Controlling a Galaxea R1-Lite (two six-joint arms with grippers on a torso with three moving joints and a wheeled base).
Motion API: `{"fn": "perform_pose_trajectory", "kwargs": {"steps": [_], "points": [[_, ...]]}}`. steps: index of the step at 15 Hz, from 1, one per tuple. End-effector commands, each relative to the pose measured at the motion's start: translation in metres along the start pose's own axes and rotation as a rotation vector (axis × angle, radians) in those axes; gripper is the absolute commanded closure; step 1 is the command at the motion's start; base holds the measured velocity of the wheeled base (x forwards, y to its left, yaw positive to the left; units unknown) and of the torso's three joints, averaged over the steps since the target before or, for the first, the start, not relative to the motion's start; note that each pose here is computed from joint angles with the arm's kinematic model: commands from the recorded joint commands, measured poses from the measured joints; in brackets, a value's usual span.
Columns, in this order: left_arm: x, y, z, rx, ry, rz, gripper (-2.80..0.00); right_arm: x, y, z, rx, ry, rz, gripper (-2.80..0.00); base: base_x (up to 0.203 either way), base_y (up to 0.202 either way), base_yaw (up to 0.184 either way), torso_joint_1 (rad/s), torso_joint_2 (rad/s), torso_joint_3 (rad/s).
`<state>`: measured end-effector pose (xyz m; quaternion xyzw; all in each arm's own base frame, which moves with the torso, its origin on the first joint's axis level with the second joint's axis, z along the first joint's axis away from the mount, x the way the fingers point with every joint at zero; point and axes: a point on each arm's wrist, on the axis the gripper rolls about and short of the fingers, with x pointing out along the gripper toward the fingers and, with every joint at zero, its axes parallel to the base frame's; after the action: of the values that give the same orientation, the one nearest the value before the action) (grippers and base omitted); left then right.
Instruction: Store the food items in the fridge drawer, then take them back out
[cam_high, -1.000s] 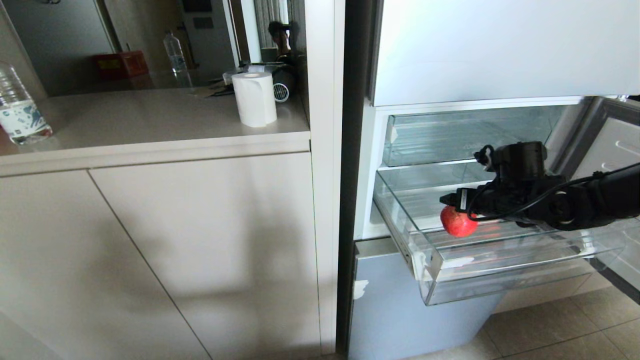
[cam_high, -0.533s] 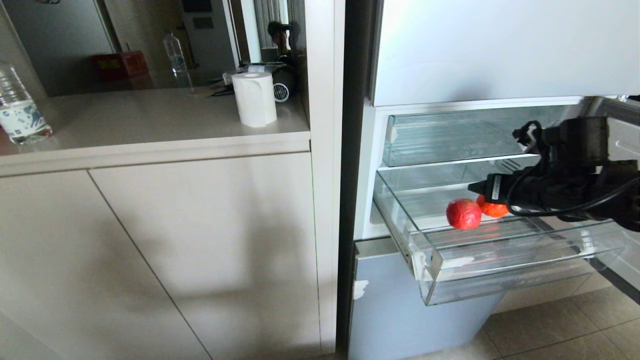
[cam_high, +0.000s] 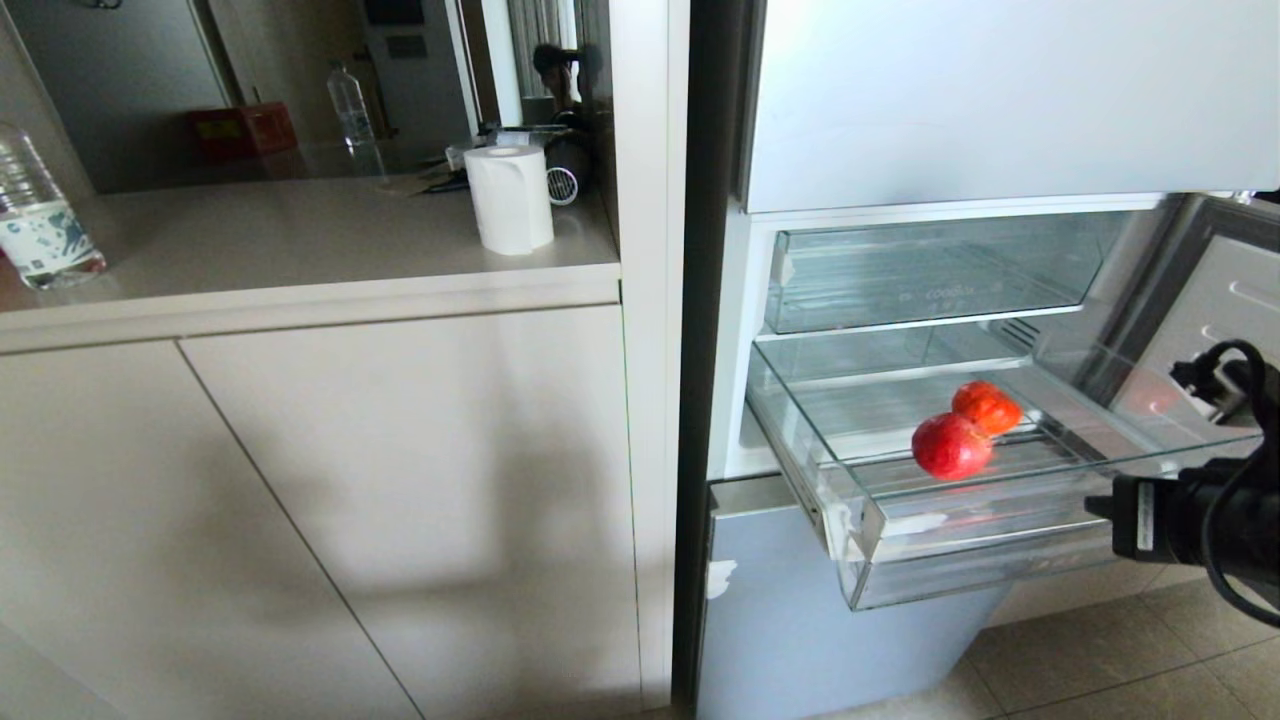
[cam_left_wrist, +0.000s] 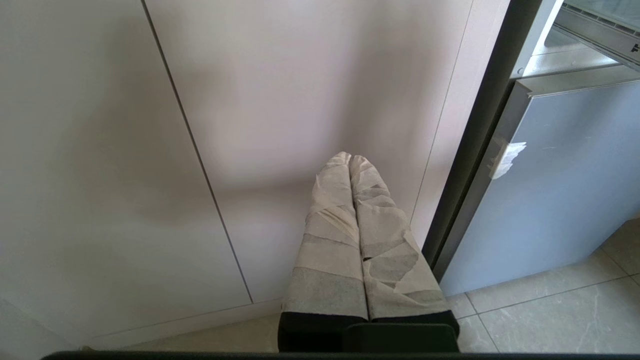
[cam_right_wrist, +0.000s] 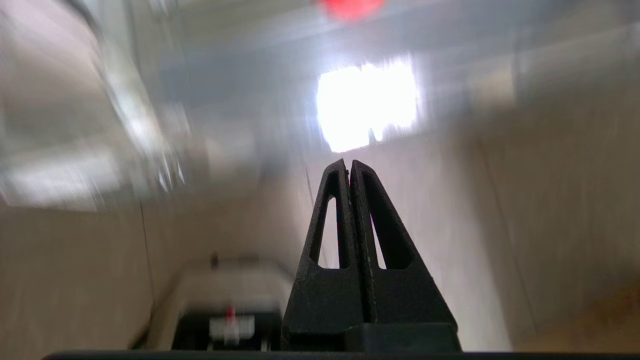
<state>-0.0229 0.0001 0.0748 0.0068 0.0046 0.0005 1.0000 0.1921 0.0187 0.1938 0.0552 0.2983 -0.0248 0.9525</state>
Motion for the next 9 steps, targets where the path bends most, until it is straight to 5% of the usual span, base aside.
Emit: {"fn": "perform_pose_trajectory", "kwargs": {"steps": [1, 9], "points": [[0.000, 0.000, 0.000, 0.000, 0.000, 0.000, 0.00, -0.011, -0.004, -0.023, -0.002, 0.086, -0.006, 0.00, 0.000, 0.000, 0.000, 0.000, 0.00, 0.000], [0.000, 0.000, 0.000, 0.000, 0.001, 0.000, 0.00, 0.059, 0.009, -0.039, -0.034, 0.340, 0.029, 0.00, 0.000, 0.000, 0.000, 0.000, 0.00, 0.000]]}}
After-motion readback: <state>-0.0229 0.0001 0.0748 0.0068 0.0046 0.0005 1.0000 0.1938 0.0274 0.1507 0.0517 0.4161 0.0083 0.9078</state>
